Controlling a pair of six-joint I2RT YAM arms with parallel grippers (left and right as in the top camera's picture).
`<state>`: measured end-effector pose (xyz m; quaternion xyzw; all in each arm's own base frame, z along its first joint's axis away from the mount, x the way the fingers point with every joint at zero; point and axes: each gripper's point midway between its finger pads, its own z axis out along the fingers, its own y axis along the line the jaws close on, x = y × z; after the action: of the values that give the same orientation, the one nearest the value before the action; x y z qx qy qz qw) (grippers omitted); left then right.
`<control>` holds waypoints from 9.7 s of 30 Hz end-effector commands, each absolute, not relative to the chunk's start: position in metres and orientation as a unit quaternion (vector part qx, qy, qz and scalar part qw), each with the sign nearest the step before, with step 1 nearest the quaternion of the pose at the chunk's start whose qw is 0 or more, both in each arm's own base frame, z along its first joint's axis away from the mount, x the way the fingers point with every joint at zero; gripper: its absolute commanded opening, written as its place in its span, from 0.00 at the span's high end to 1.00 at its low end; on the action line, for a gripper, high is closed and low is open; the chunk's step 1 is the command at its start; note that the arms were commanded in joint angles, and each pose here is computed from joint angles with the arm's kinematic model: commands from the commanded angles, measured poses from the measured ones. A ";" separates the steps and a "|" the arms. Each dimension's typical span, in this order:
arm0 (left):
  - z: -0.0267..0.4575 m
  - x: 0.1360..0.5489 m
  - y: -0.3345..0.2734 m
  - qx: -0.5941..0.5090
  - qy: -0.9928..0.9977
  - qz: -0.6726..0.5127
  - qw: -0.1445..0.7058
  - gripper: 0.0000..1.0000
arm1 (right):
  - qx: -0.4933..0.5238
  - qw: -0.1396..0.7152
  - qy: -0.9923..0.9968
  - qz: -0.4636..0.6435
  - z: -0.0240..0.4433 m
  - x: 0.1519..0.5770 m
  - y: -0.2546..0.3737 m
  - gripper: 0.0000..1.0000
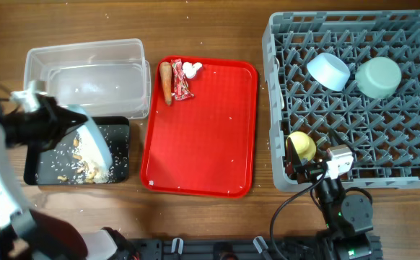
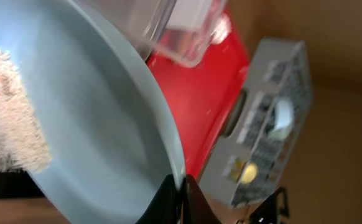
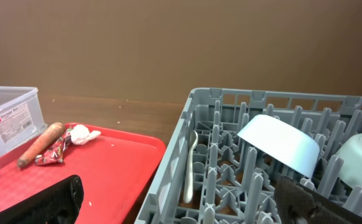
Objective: Sort waste into correct bins and load items into the dishwasher rack
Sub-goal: 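Tip the plate over the black tray to dump the rice, then carry the empty plate to the rack and stand it upright, then grasp the red candy wrapper on the tray with the left gripper, then drop the red wrapper into the clear plastic bin, then pick the white tissue with the left gripper and drop it in bin, then grasp the carrot with the left gripper and drop it on black tray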
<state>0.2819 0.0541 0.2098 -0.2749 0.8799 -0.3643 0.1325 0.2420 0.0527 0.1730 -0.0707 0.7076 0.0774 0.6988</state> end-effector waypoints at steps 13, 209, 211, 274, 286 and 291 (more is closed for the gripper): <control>0.244 0.228 0.080 -0.259 0.722 -0.489 0.415 0.96 | -0.069 0.700 0.705 0.088 0.174 0.242 0.055 0.00; 0.142 0.476 -0.167 -0.069 0.958 0.013 0.277 0.96 | -0.069 0.700 0.705 0.088 0.174 0.242 0.055 0.00; 0.174 0.473 -0.136 -0.101 0.943 0.060 0.311 0.96 | -0.069 0.700 0.705 0.088 0.174 0.242 0.055 0.00; 0.037 0.469 -0.116 -0.084 0.953 0.179 0.228 0.44 | -0.069 0.700 0.705 0.088 0.174 0.242 0.055 0.00; 0.012 0.489 -0.130 -0.062 0.972 0.083 0.213 0.78 | -0.070 0.700 0.705 0.088 0.174 0.242 0.055 0.00; 0.078 0.464 -0.167 -0.025 0.968 0.076 0.240 0.84 | -0.070 0.700 0.705 0.088 0.174 0.242 0.055 0.00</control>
<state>0.4843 -0.1265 0.0201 -0.0669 0.9672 0.1102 0.2188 0.2419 0.0540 0.1719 -0.0722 0.7085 0.0811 0.6973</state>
